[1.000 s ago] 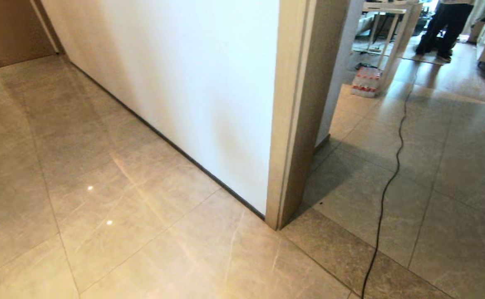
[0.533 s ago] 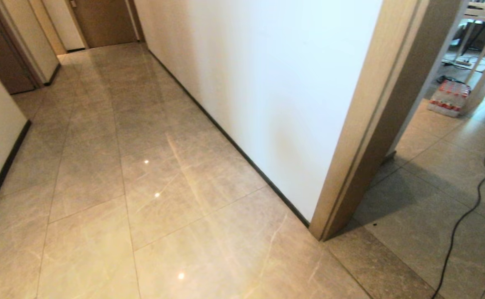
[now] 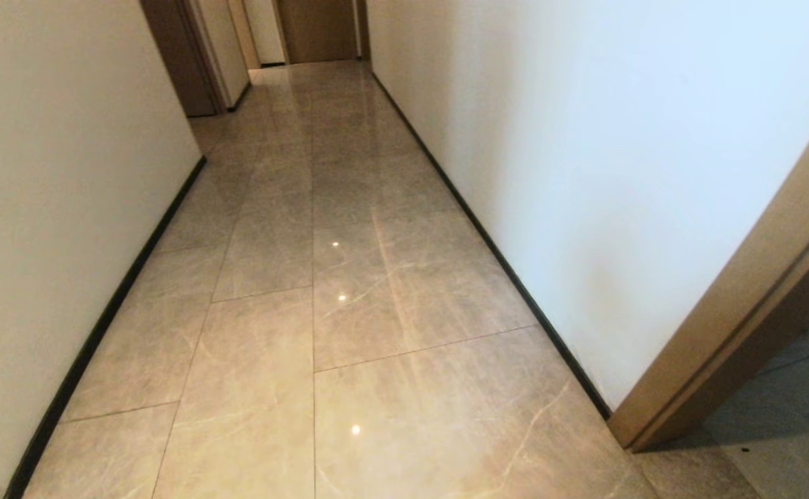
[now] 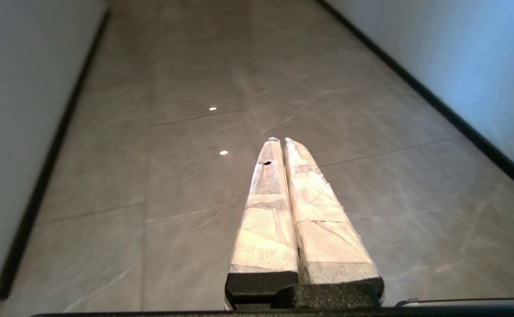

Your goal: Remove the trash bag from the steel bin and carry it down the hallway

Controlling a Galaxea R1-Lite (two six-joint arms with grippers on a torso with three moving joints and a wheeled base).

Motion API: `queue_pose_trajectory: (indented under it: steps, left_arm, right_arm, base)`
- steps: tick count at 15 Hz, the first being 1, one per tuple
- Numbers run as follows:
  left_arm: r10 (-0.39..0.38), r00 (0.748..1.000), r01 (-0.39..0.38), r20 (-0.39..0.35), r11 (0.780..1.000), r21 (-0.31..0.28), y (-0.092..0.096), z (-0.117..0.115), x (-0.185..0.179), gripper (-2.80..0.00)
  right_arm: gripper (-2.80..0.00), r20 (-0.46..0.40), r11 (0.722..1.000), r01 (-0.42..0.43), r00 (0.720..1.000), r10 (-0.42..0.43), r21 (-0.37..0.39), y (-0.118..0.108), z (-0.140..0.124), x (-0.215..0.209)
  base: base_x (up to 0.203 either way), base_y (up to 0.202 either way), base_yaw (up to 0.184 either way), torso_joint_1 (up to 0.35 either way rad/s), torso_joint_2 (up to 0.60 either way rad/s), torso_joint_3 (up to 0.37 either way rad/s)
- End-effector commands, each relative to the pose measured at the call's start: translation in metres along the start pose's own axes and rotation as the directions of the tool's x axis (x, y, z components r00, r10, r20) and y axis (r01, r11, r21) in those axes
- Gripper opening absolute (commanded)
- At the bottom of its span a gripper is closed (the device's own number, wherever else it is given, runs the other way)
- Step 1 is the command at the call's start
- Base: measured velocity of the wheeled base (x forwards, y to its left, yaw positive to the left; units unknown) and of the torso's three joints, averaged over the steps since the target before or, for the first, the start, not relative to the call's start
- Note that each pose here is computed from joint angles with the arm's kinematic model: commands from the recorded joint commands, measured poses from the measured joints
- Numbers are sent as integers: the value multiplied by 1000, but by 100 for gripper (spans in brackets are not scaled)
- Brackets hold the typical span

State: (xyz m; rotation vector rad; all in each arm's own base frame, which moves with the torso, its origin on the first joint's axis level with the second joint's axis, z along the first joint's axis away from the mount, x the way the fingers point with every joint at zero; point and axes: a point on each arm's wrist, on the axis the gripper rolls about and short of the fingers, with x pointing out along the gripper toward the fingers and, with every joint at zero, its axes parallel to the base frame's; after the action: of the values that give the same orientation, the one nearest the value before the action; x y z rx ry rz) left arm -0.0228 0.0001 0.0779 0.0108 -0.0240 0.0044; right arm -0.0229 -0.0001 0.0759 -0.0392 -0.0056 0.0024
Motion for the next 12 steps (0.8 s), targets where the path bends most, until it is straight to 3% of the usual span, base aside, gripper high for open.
queue_pose_trajectory:
  steps: [1,6,12]
  left_arm:
    - [0,1000,0,-12,1000,0,0,-3,1,-280]
    - [2,1000,-2,-12,1000,-11,0,-3,1,-280]
    - [2,1000,-2,-13,1000,-11,0,-3,1,-280]
  right_arm:
    - [-280,-1,1000,-1,1000,1,-1,0,0,0]
    - [-280,-4,1000,-2,1000,2,1,0,0,0]
    - [-280,-5,1000,-2,1000,2,1,0,0,0]
  base:
    - [0,-10,175,3,8,9]
    - [2,-7,156,4,2,-1]
    - [0,0,10,0,0,0]
